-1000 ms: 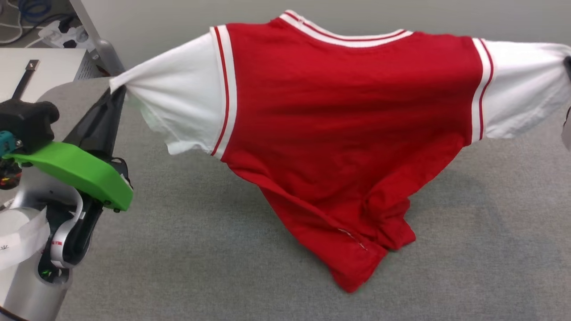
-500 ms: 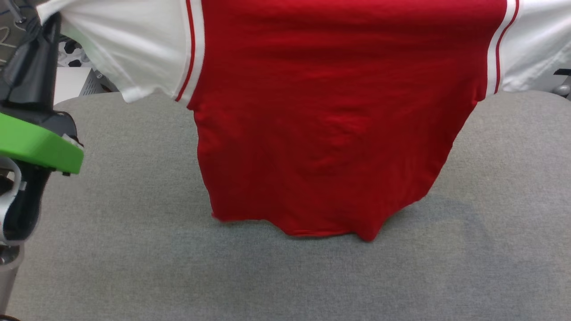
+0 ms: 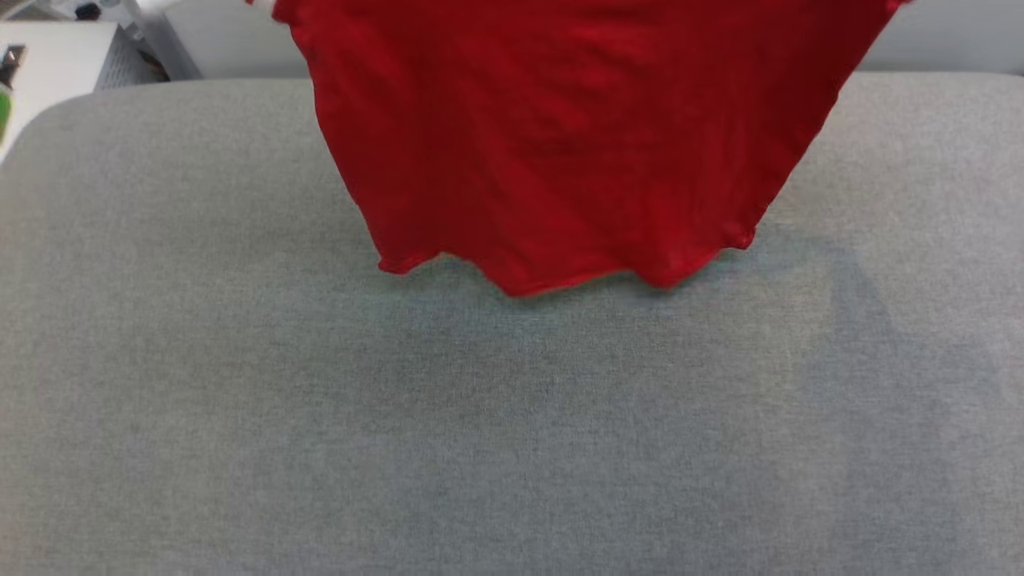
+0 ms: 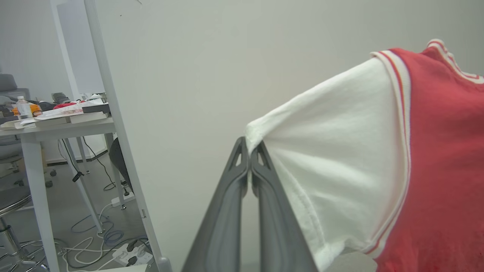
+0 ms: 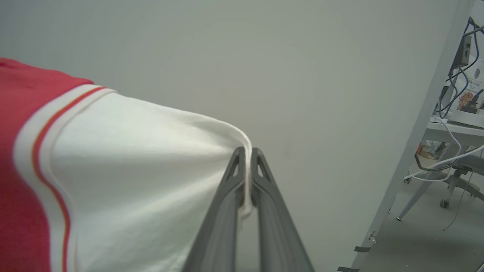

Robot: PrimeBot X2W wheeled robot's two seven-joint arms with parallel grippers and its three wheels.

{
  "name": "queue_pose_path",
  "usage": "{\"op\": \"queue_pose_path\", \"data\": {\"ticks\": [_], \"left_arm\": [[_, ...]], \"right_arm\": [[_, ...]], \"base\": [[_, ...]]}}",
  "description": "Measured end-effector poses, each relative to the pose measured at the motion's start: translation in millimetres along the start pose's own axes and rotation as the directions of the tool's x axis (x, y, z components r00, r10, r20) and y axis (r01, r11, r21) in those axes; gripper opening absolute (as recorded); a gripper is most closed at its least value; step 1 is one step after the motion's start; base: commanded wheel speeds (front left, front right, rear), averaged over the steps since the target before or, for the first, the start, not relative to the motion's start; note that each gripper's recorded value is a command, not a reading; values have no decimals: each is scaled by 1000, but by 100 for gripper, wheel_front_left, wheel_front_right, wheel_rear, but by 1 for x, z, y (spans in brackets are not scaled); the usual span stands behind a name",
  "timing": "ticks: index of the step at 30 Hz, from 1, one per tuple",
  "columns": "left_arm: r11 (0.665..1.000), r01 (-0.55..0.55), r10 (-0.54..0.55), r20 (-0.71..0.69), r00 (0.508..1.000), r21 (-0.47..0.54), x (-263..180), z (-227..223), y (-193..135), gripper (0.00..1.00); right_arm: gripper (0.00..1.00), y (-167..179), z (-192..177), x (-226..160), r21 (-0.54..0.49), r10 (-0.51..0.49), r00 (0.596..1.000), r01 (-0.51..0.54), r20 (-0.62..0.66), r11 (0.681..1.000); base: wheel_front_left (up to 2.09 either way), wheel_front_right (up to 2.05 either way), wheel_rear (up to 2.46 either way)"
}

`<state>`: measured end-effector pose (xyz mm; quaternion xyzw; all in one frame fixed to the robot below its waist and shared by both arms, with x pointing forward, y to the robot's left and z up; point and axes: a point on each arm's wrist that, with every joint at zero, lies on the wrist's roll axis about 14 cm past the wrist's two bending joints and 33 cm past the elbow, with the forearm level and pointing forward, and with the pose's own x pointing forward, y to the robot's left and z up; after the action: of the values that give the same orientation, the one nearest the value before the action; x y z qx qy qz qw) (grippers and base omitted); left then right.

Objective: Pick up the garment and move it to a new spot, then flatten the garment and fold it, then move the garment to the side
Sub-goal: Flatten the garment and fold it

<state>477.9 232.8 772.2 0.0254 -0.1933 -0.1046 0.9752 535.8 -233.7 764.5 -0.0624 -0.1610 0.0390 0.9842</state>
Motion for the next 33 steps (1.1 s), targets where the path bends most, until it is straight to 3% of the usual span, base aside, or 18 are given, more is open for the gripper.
{"op": "queue_pose_path", "data": {"ticks": [10, 16, 19, 28, 33], "left_arm": [[999, 2, -4, 49, 999, 48, 87, -33, 21, 0], [998, -42, 39, 81, 996, 41, 137, -69, 37, 0], [998, -70, 70, 103, 992, -7, 159, -85, 43, 0], [992, -113, 120, 150, 981, -57, 195, -140, 48, 0], [992, -106, 110, 59, 992, -66, 194, -191, 42, 0]], "right_arm": [[0, -15, -12, 81, -10, -60, 996, 60, 61, 998], [0, -10, -42, 128, 26, -80, 994, 78, 76, 997], [0, -11, -55, 146, 53, -103, 989, 98, 102, 994], [0, -16, -108, 177, 84, -161, 978, 151, 129, 985], [0, -3, -161, 180, 107, -151, 987, 145, 54, 984]], "base": [[0, 0, 0], [0, 0, 0], [0, 0, 0], [0, 0, 0], [0, 0, 0]]}}
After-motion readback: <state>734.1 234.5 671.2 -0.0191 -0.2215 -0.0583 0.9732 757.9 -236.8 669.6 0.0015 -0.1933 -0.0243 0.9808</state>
